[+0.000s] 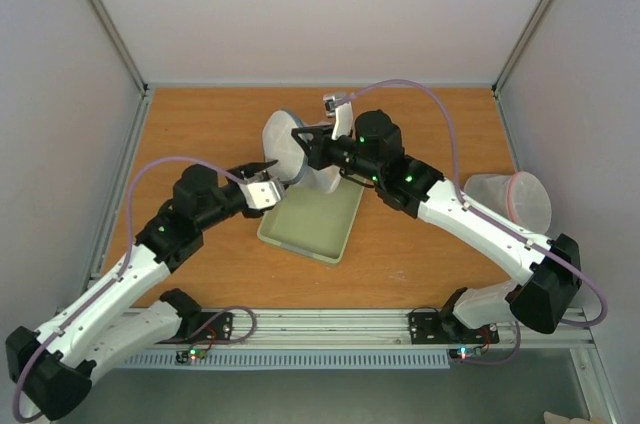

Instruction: Unzip the laundry bag and remove the bra

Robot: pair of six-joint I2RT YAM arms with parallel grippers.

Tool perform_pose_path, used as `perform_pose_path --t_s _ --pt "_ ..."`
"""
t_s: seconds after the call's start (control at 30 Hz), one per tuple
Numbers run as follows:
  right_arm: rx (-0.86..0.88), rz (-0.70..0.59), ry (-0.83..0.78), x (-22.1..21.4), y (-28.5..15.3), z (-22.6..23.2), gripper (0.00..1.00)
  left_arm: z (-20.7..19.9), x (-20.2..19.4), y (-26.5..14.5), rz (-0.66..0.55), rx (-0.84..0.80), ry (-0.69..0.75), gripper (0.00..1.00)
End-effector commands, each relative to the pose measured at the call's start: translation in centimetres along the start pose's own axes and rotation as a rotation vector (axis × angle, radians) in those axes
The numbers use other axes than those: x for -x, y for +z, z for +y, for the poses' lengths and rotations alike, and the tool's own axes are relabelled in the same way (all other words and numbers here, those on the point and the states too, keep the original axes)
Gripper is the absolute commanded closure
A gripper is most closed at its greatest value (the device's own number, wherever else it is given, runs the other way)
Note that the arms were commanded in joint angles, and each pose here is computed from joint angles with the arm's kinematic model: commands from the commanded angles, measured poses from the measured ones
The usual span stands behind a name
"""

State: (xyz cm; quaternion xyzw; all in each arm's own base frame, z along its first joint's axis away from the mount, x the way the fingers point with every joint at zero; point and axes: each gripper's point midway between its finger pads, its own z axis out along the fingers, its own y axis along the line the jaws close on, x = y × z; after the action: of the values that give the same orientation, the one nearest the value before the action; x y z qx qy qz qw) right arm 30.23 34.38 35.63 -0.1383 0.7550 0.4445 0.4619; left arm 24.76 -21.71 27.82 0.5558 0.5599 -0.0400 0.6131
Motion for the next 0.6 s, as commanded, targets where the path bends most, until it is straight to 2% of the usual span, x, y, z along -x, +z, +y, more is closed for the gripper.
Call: perform_pose_path --t_s 0.0,0.17,0.37,0.47,0.57 --pt "0.052 -0.088 0.014 1.7 -0.4 2.2 0.99 2.2 2.6 -1.0 -0.064 0.054 -0.205 0.44" --pt "0.065 -0.095 0.011 1.7 -0.1 3.1 0.99 4.1 2.9 -0.9 -0.067 0.136 -0.362 0.42" --pt "0.060 -0.107 0.011 1.9 0.0 3.1 0.99 1.7 3.1 -0.6 -0.072 0.027 -0.334 0.34" --pt "0.051 -0.112 0.004 2.0 -0.1 3.0 0.99 0.8 3.1 -0.8 -0.075 -0.015 -0.326 0.26" --pt "0.063 -0.111 -0.003 2.0 -0.2 3.3 0.99 1.2 2.3 -0.5 -0.040 0.015 -0.334 0.20"
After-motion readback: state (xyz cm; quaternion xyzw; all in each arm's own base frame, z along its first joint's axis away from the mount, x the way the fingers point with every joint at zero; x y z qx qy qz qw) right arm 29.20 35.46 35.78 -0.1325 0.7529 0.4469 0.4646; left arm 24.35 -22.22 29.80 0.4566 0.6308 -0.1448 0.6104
